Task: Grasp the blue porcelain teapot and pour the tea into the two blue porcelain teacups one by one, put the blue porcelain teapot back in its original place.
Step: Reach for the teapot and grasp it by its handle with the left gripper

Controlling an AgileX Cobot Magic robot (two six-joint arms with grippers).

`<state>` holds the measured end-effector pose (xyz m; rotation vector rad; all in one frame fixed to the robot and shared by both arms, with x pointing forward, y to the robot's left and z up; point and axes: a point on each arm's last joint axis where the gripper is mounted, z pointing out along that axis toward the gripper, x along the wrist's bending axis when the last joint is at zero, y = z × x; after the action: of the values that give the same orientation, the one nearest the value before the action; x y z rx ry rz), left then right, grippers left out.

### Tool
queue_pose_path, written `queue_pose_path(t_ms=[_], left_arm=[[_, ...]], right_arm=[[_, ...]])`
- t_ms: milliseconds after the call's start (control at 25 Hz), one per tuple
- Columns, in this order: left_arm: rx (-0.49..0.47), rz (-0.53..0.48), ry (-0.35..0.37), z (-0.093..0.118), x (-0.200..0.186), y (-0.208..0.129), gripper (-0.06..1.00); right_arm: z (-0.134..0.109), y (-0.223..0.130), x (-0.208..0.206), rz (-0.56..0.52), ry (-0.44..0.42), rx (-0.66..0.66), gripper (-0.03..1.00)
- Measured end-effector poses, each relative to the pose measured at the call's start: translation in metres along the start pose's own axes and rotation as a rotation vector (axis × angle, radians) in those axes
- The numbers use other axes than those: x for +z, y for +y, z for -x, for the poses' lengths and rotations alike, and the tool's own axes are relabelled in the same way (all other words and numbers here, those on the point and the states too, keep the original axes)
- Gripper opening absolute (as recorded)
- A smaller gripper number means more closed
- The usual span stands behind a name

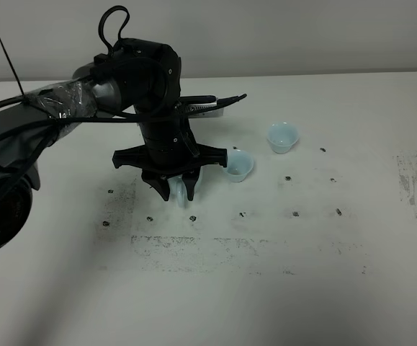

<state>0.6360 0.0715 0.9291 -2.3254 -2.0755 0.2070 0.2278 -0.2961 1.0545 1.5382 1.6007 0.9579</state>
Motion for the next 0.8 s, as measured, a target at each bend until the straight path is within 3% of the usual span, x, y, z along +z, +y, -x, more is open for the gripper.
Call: queue_pose_path(t_ms=[800], left_arm=[[0.003,0.003,0.012,-0.0011,0.0001,0.0005,0.01]], right_arm=[[0.0,0.0,0.0,0.0,0.0,0.0,0.54]])
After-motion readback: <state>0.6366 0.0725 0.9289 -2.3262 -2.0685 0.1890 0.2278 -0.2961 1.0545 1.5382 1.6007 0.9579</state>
